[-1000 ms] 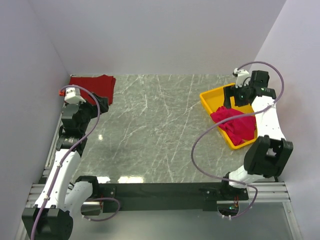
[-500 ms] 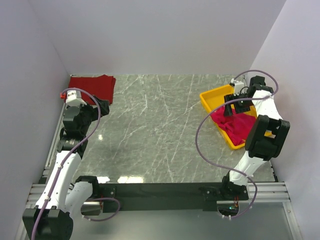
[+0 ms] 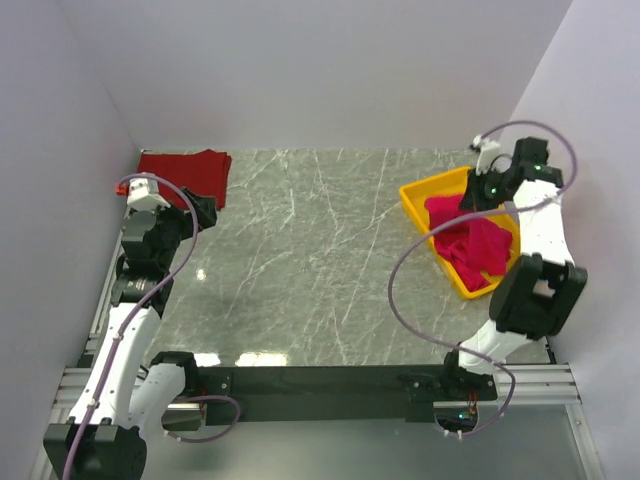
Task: Fold and stack the t-shirts
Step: Grab the tshirt from the pile, then move the tshirt to the center of the board
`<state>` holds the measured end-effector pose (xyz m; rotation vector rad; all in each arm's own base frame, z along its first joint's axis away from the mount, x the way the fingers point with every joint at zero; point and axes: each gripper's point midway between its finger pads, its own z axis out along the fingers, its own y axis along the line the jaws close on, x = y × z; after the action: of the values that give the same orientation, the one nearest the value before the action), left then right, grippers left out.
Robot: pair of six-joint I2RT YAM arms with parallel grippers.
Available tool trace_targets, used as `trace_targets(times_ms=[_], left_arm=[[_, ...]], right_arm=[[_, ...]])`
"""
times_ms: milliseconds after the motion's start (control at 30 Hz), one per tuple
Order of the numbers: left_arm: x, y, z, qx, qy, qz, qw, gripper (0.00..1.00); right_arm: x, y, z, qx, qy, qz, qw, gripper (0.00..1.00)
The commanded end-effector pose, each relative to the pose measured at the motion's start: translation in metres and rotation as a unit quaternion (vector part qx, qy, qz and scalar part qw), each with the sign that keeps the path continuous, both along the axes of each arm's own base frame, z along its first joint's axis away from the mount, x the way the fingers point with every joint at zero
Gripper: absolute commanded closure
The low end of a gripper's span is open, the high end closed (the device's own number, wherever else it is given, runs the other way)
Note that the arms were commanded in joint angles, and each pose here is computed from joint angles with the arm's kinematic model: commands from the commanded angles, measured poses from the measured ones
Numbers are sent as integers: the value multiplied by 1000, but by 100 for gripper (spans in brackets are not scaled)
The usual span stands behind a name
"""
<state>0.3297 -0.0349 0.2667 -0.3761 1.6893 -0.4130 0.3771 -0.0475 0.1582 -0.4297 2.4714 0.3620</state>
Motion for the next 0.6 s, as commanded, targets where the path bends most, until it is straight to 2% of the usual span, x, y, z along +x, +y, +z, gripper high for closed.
trace_targets(times_ms=[0, 167, 267, 367, 567], left_arm=[[-6, 0, 40, -3, -47, 1, 999, 1], [-12, 2, 55, 0, -66, 5, 998, 1], [-14, 2, 61, 3, -71, 6, 997, 0], [-15, 4, 66, 10, -75, 8, 997, 1], [-24, 6, 75, 20, -85, 9, 996, 0]], right_arm=[[1, 40, 153, 38, -203, 37, 978, 100], [-33, 90, 285, 65, -354, 82, 929, 100], [-57, 112, 353, 90, -430, 107, 892, 100], [-88, 136, 415, 123, -501, 145, 845, 100], [-144, 179, 473, 196, -557, 200, 782, 100]])
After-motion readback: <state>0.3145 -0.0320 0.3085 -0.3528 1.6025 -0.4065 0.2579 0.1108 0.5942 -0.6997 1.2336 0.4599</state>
